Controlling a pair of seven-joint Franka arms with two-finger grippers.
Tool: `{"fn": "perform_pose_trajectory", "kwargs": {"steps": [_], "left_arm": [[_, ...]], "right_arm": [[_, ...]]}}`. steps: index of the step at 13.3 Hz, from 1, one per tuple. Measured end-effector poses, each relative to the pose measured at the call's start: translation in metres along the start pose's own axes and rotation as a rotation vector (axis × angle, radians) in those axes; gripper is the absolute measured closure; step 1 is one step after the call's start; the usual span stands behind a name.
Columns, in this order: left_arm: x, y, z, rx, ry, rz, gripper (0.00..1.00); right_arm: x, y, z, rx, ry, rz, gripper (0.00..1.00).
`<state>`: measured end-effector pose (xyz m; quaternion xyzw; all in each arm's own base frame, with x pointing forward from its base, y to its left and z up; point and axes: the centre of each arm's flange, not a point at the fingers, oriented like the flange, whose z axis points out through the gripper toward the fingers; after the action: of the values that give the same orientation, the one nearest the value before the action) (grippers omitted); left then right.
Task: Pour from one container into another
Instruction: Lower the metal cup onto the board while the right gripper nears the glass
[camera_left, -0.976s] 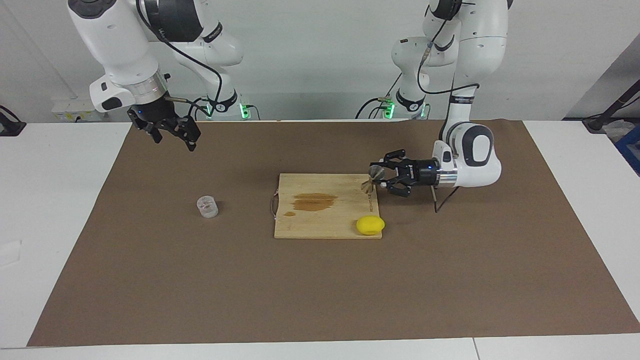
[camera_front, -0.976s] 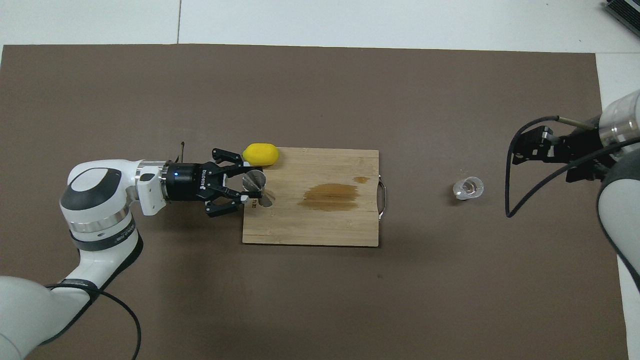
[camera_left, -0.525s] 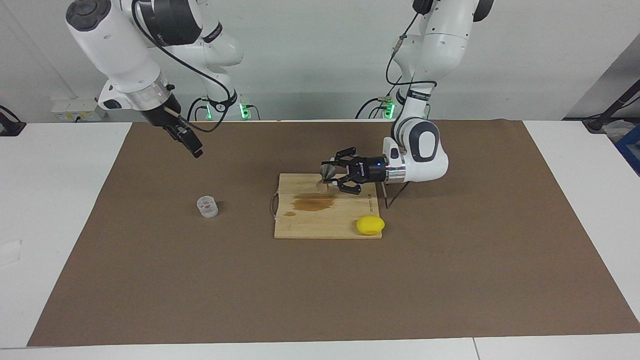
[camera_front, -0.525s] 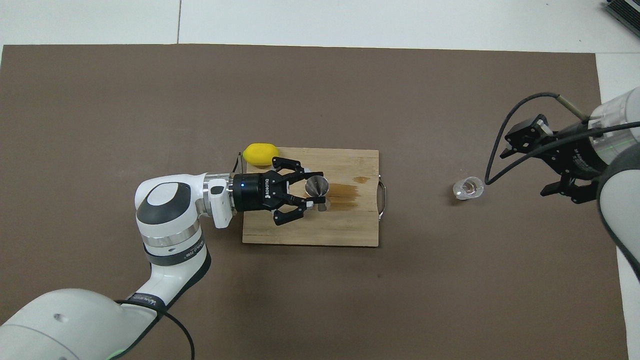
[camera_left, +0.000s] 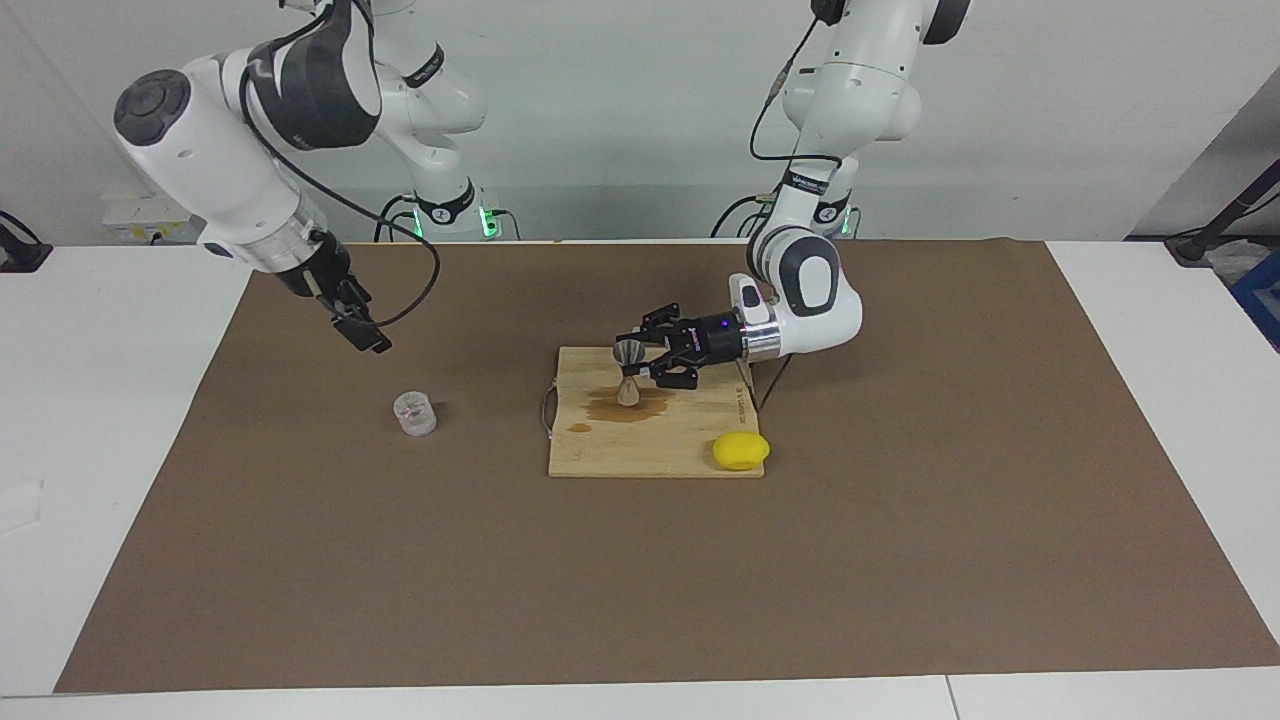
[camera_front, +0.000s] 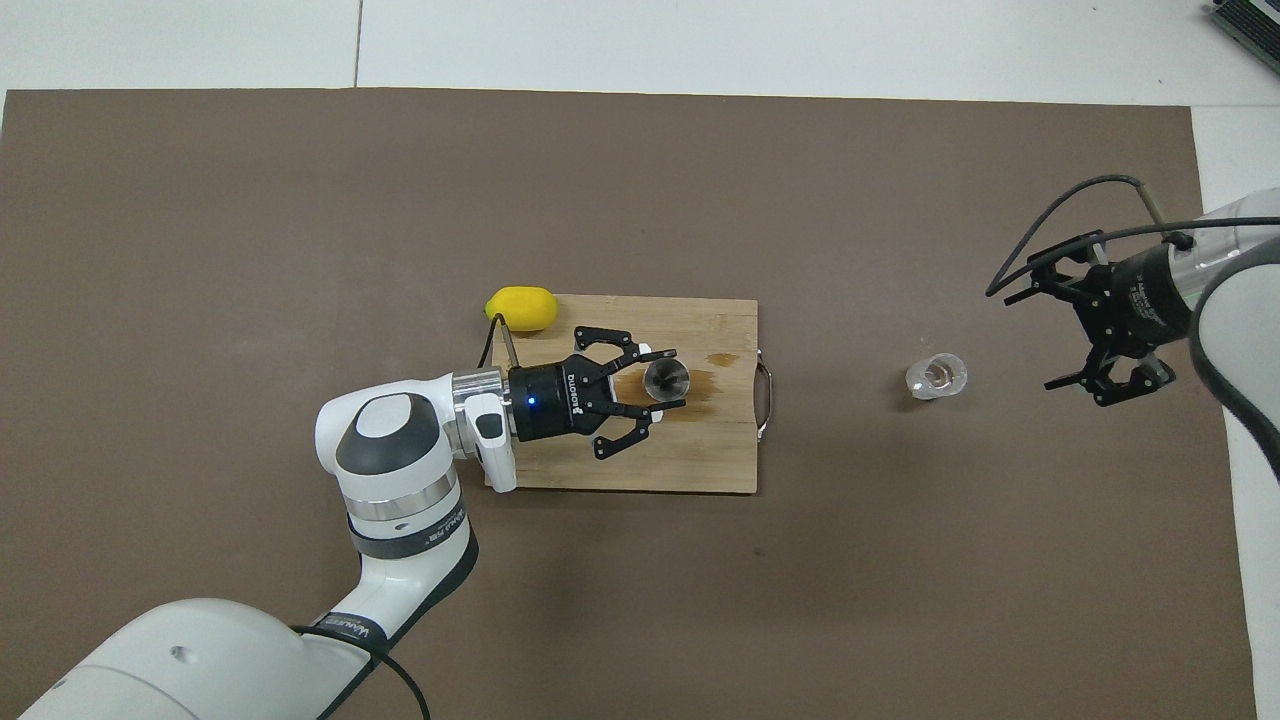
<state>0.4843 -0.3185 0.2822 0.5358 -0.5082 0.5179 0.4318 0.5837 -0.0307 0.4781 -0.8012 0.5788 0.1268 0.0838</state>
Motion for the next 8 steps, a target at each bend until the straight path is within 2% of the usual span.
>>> {"fn": "perform_pose_trajectory", "kwargs": {"steps": [3, 8], "left_arm": [[-0.002, 0.002, 0.002, 0.027, -0.014, 0.065, 0.49], [-0.013, 0.017, 0.015, 0.035, -0.013, 0.049, 0.49]], "right_arm": [[0.042, -0.006, 0.033, 0.021, -0.042, 0.077, 0.07], [0.071, -0.020, 0.083, 0.038, -0.041, 0.122, 0.07]]}}
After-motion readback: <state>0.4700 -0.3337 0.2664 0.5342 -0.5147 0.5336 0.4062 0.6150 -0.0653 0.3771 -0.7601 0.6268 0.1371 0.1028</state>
